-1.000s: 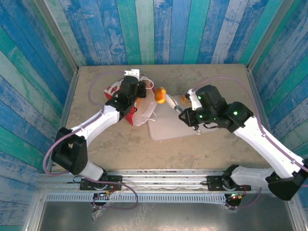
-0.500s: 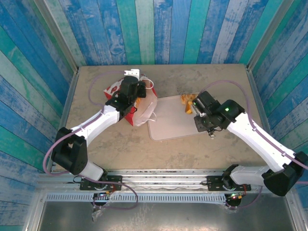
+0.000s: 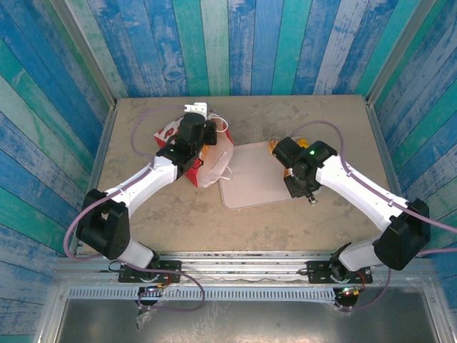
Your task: Take the fake bread out of the paper bag
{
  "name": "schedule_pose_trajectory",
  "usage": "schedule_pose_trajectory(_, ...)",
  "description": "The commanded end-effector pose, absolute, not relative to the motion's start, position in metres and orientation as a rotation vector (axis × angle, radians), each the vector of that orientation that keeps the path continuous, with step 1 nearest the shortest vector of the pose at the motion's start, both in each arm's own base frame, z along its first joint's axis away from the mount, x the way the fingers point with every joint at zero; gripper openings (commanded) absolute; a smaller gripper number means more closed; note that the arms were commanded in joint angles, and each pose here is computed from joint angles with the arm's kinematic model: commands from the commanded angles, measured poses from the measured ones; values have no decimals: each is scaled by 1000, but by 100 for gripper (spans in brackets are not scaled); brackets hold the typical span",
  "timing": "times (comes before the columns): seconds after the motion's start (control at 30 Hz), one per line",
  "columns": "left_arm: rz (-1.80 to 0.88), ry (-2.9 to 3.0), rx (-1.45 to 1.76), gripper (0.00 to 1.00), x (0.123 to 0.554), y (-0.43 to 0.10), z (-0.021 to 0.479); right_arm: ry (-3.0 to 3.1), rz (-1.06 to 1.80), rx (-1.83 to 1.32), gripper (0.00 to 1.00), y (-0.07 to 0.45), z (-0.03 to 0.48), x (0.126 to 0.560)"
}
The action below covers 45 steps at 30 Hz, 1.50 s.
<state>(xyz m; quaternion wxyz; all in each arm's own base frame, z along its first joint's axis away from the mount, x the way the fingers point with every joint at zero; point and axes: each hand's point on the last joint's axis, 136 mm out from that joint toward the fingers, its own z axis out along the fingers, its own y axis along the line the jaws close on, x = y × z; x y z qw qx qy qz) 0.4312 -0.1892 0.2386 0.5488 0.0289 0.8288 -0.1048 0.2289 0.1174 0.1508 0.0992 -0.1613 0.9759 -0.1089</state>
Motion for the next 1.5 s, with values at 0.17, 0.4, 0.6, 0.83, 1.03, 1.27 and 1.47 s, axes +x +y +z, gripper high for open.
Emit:
schedule_pose_trajectory(0.17, -300, 1876, 24, 2, 427, -187, 275, 2925, -291, -523, 38, 127, 140, 230)
schedule_pose_trajectory(0.4, -300, 1876, 27, 2, 427, -187, 275, 2905, -217, -534, 44, 138, 146, 234)
schedule_pose_trajectory(0.6, -292, 1873, 26, 3, 426, -185, 277, 2884, -181, -531, 48, 145, 154, 240)
schedule_pose_trajectory(0.83, -275, 1870, 23, 2, 426, -183, 279, 2861, -82, -558, 49, 161, 163, 247)
schedule_pose_trajectory(1.03, -272, 1873, 23, 3, 424, -182, 278, 2854, 18, -568, 44, 177, 159, 250)
schedule_pose_trajectory(1.27, -271, 1866, 21, 3, 424, -181, 281, 2842, 175, -543, 36, 198, 153, 253)
schedule_pose_trajectory(1.47, -272, 1865, 18, 3, 421, -179, 282, 2831, 282, -504, 34, 219, 142, 264)
